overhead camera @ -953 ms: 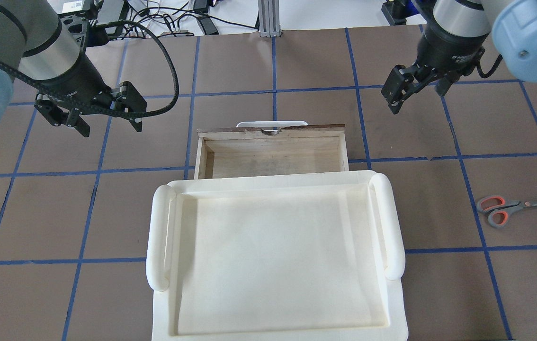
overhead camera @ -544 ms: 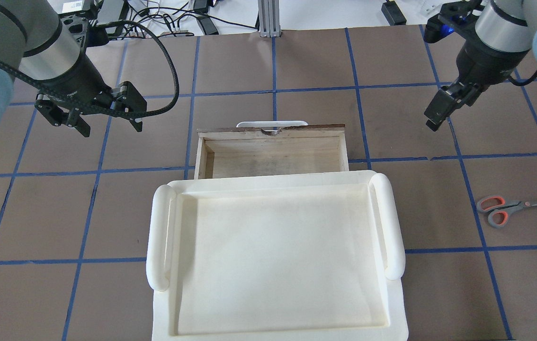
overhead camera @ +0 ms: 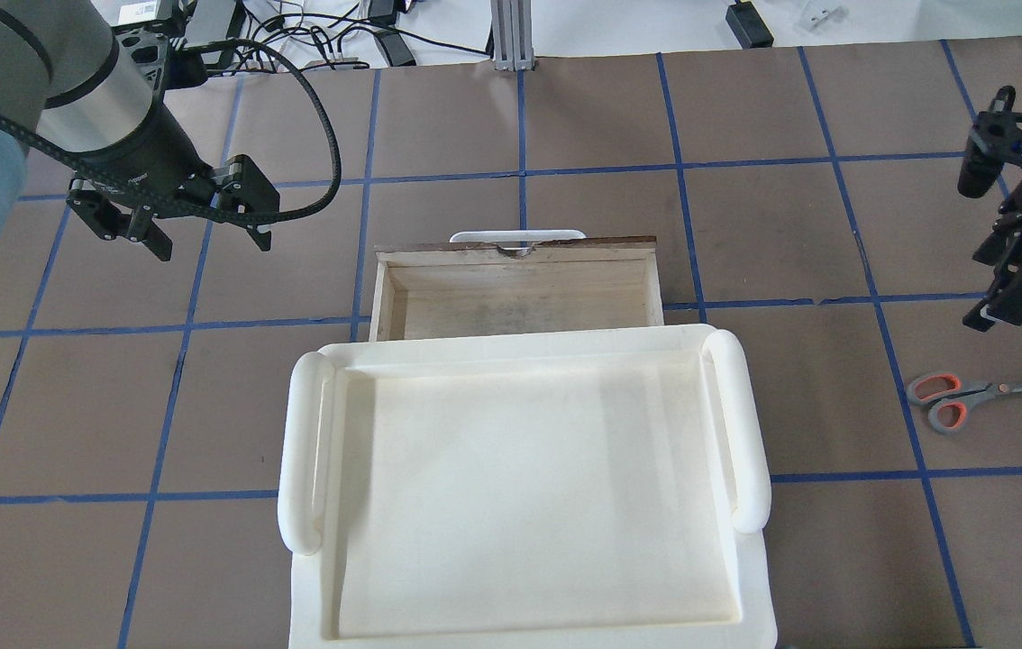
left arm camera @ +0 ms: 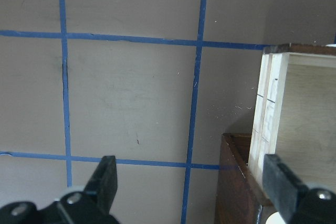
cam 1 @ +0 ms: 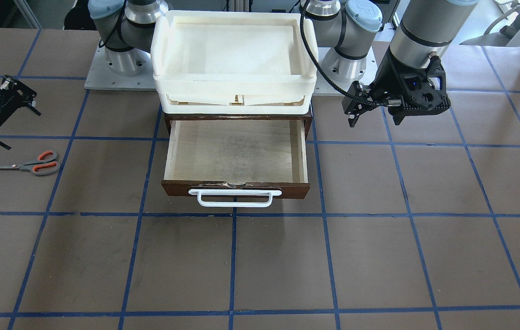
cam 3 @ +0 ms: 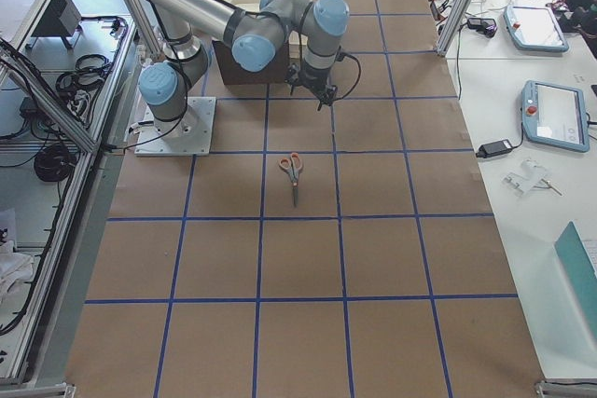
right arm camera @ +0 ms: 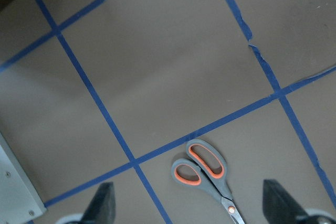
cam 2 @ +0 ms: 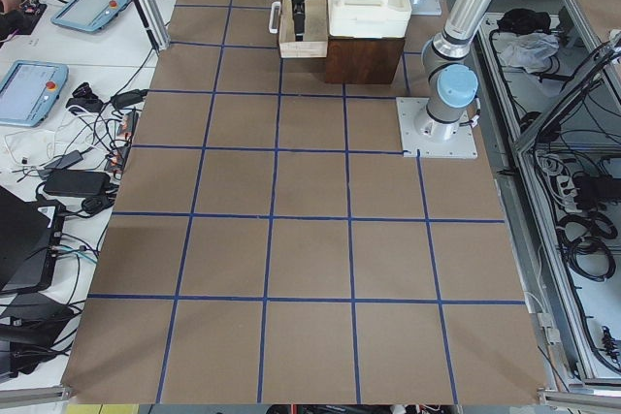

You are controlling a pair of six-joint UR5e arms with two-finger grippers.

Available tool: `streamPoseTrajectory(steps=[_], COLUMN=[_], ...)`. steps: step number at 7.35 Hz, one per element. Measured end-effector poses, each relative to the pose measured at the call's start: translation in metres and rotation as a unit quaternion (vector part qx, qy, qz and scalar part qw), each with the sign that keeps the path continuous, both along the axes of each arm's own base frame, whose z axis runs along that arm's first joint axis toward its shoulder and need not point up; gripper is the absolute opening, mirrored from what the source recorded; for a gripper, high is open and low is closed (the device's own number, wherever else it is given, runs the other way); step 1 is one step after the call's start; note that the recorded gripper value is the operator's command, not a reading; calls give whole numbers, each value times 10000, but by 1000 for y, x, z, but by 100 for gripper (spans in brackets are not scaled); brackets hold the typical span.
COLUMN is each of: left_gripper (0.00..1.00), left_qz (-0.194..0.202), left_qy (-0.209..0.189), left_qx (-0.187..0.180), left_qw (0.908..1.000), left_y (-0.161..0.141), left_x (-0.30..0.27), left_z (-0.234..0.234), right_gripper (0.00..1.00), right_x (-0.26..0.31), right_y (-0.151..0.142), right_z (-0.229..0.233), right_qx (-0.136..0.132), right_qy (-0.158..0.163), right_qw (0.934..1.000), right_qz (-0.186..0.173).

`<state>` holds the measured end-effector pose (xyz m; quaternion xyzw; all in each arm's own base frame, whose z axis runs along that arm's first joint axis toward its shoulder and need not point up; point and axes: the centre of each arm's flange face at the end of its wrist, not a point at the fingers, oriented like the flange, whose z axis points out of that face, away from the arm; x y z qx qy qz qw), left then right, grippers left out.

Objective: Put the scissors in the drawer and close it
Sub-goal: 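Lower the right gripper onto the scissors handles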

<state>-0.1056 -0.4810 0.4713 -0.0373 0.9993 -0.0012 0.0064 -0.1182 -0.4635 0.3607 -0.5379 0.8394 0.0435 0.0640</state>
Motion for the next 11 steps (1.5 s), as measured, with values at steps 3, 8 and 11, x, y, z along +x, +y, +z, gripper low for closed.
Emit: streamPoseTrajectory(steps=[3,8,11], left_gripper=[100,100,100], left_qz=[0,0,0], left_qy=[0,4,8], left_qx=[0,4,9], left_qw=[10000,10000,10000], left_y=[0,0,0], left_x=[0,0,0], left_z=[0,0,-1], right_gripper=[100,98,91], right_x=[-61,-91,-93], right_y=[43,42,40], right_z=[-94,-168,-179], right_qx=[-443,-804,-851], right_qy=[71,77,27], right_qw=[9903,9654,9558], right_qz=[1319,2478,2813])
